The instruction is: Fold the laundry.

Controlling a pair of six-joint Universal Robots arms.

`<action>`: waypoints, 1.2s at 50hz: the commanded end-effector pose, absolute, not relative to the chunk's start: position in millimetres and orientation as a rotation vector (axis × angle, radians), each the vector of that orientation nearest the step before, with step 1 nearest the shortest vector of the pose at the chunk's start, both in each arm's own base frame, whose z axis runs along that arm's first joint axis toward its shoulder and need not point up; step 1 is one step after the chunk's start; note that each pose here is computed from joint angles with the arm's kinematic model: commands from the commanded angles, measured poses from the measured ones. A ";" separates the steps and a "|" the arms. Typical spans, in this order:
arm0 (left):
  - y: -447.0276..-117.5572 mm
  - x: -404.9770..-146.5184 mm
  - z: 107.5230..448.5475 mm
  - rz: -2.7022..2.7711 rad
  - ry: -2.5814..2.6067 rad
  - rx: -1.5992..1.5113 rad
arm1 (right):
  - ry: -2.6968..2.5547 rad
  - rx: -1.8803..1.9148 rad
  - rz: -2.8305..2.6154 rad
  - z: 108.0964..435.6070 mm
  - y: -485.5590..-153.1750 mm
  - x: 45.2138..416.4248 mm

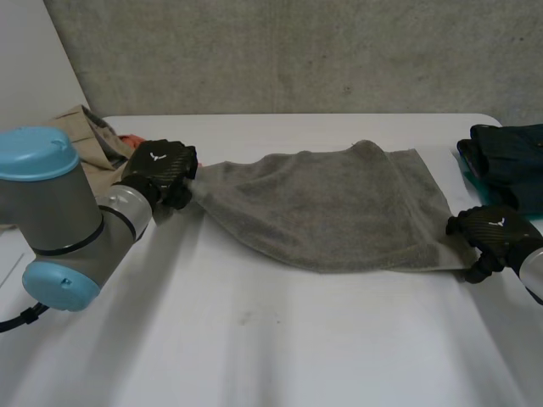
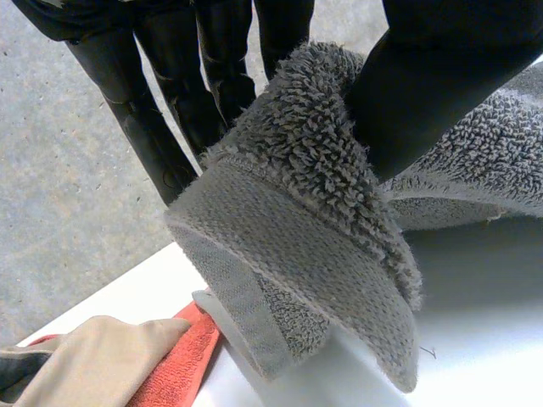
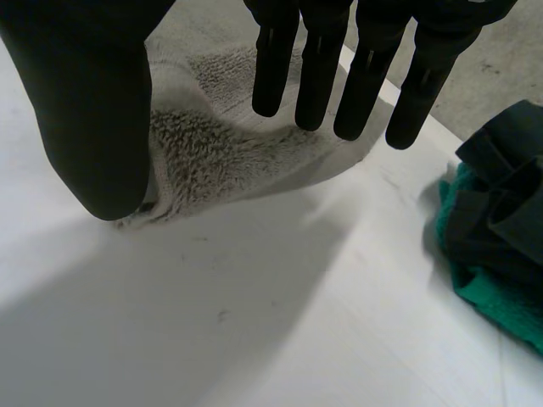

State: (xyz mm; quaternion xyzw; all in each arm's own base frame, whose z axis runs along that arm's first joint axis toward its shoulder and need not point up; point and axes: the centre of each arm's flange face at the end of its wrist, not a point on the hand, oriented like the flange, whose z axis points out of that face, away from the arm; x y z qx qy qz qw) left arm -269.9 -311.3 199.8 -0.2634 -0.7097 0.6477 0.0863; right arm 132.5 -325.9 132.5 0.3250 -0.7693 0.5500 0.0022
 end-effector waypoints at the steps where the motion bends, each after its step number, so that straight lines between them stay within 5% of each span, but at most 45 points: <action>1: -309.3 -267.7 201.1 1.926 -2.118 -0.772 | -2.452 1.020 1.737 123.0 -333.9 141.4; 12: -301.2 -262.6 211.4 1.897 -2.152 -0.772 | -2.392 0.993 1.782 140.0 -344.0 138.8; 21: -257.6 -245.5 244.6 1.703 -2.309 -0.830 | -2.253 0.885 1.804 279.5 -310.2 119.0; 25: -225.7 -234.6 252.7 1.548 -2.405 -0.909 | -2.284 0.966 1.664 306.0 -293.7 114.6; 33: -191.3 -226.0 238.8 1.441 -2.428 -1.264 | -2.295 1.251 1.355 291.5 -275.0 119.8; 37: -203.7 -230.1 222.6 1.470 -2.416 -1.315 | -2.398 1.309 1.166 248.7 -286.1 126.6; 44: -268.7 -252.5 206.6 1.635 -2.367 -1.288 | -2.251 1.220 1.265 235.4 -333.7 153.1; 48: -314.7 -270.3 240.3 1.909 -2.225 -1.224 | -2.079 1.067 1.563 263.2 -371.7 168.7; 53: -356.7 -293.5 340.4 2.490 -1.755 -0.991 | -1.775 0.807 2.028 330.4 -407.2 182.3; 60: -360.5 -289.3 410.8 2.817 -1.332 -0.632 | -1.362 0.575 2.420 392.2 -411.9 188.7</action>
